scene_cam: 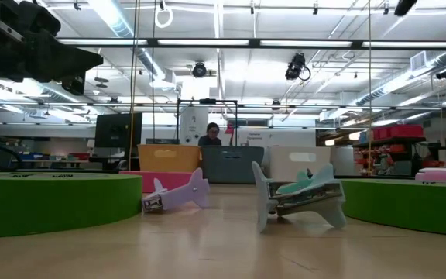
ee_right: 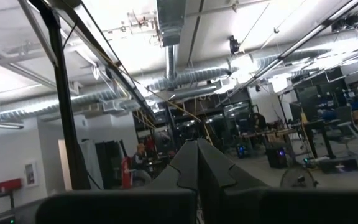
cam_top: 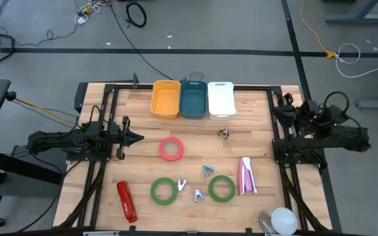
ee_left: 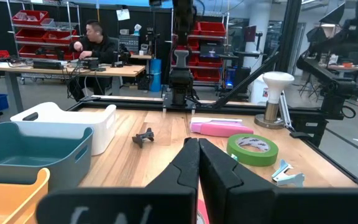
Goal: Pick and place Stapler, Stapler remover, tape
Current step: Put the black staple remover into the white bin
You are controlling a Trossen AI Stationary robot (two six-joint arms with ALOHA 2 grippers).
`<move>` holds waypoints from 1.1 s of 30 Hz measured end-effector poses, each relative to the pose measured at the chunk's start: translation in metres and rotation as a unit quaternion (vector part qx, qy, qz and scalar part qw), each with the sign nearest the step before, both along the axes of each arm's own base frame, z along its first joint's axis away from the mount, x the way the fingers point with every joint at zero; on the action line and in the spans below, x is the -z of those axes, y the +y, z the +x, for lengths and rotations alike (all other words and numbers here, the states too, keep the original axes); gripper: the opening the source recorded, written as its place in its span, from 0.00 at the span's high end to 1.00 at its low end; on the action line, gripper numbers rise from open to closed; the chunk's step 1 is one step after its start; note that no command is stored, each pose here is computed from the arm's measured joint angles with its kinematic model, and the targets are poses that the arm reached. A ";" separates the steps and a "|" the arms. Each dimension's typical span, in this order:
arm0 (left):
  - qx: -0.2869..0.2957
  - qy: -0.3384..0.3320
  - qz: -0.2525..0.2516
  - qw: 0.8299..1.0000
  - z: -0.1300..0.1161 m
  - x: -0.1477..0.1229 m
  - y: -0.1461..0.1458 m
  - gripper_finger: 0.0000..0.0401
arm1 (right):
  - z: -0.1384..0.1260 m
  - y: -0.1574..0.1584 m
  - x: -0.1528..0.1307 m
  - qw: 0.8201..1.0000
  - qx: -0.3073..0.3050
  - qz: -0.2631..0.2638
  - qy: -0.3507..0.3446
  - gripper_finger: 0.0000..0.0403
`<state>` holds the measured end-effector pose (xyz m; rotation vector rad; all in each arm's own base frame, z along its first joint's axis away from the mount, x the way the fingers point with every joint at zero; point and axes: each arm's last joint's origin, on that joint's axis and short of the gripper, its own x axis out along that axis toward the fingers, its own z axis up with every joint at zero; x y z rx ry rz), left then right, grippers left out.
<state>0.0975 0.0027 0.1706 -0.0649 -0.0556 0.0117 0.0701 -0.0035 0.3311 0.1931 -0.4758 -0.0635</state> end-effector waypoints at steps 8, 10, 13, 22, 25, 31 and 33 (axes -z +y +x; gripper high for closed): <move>0.000 0.000 0.000 1.000 0.000 0.000 0.000 0.98 | 0.010 0.000 -0.046 1.000 -0.001 -0.001 0.027 1.00; 0.000 0.000 0.000 1.000 0.000 0.000 0.000 0.98 | 0.014 0.000 -0.055 1.000 -0.002 -0.001 0.031 1.00; 0.000 0.000 0.000 1.000 0.000 0.000 0.000 0.98 | 0.020 0.000 -0.066 0.999 -0.005 -0.002 0.034 1.00; 0.000 0.000 0.000 1.000 0.000 0.000 0.000 0.98 | 0.039 0.001 -0.070 0.998 -0.017 -0.007 0.065 1.00; 0.000 0.000 0.000 1.000 0.000 0.000 0.000 0.98 | 0.045 0.001 -0.066 0.996 -0.017 -0.006 0.089 1.00; 0.000 0.000 0.000 1.000 0.000 0.000 0.000 0.98 | 0.058 0.000 -0.052 0.987 -0.014 -0.011 0.159 1.00; 0.000 0.000 0.000 1.000 0.000 0.000 0.000 0.98 | 0.062 0.000 -0.047 0.982 -0.013 -0.017 0.187 1.00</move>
